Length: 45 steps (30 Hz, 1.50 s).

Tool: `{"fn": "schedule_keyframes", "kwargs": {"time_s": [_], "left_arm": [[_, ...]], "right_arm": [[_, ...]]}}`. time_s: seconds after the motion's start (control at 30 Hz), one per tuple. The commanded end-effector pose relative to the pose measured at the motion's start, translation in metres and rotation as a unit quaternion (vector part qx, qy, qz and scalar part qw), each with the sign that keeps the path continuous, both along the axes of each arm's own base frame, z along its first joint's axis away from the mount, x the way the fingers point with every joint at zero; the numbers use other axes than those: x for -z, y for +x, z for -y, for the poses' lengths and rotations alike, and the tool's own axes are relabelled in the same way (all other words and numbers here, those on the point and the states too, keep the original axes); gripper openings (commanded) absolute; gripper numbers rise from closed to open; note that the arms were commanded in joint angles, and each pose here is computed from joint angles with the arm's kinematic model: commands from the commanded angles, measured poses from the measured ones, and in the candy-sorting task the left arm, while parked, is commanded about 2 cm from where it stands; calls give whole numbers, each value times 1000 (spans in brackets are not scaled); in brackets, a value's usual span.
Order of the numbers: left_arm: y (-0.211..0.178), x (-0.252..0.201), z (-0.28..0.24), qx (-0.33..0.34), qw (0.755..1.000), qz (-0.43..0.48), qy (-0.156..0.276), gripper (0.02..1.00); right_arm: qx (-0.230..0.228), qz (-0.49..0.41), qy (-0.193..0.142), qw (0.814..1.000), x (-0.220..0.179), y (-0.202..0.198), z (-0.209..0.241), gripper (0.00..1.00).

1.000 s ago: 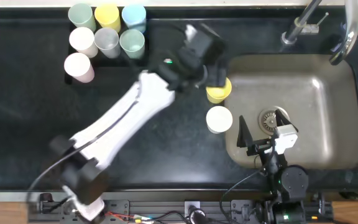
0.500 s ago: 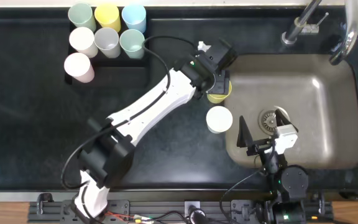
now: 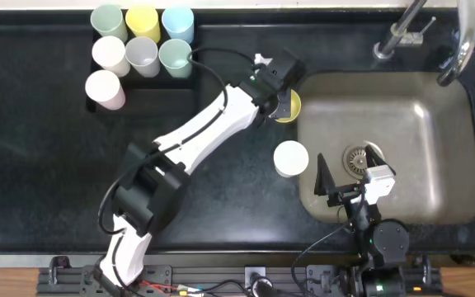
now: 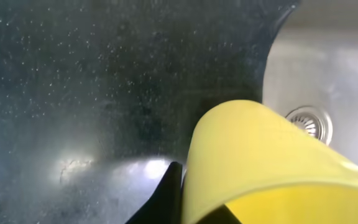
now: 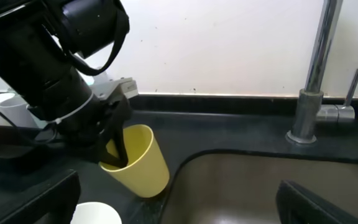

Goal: Store Cups

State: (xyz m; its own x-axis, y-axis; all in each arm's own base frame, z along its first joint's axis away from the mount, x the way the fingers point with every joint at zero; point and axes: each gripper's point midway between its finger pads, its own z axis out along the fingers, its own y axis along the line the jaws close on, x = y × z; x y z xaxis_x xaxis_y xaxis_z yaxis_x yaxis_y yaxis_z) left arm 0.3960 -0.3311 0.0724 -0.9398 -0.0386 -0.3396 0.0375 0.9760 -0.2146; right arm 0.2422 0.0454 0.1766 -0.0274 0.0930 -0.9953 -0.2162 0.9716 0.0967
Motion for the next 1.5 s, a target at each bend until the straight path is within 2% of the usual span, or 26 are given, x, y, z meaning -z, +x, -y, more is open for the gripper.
{"fn": "schedule_keyframes", "kwargs": {"time_s": [0.03,0.13,0.23,0.33,0.43,0.5,0.63,0.7,0.8,1.0,1.13,1.5], "left_arm": [[7,-36,-4,-7,999,39,-9,34],[11,-97,-17,-26,994,104,-22,36],[13,-165,-53,-67,983,172,-27,34],[9,-222,-109,-145,963,224,-27,34],[-3,-251,-181,-277,931,237,-37,36],[-15,-252,-224,-373,899,221,-60,34],[-48,-219,-289,-574,796,155,-111,34],[-61,-190,-300,-642,748,101,-132,36],[-67,-145,-302,-686,712,16,-149,36],[-53,-89,-305,-703,701,-34,-119,36],[-38,-65,-297,-701,701,-58,-118,36],[-24,-30,-299,-708,694,-78,-102,36]], "right_arm": [[0,1,2,1000,3,0,0,998],[0,1,2,1000,3,0,0,998],[0,1,2,1000,3,0,0,998],[0,1,2,1000,3,0,0,998],[0,1,2,1000,3,0,0,998],[0,1,2,1000,3,0,0,998],[0,1,2,1000,3,0,0,998],[0,1,2,1000,3,0,0,998],[0,1,2,1000,3,0,0,998],[0,1,2,1000,3,0,0,996],[0,1,2,1000,3,0,0,998],[0,1,2,1000,3,0,0,998]]}}
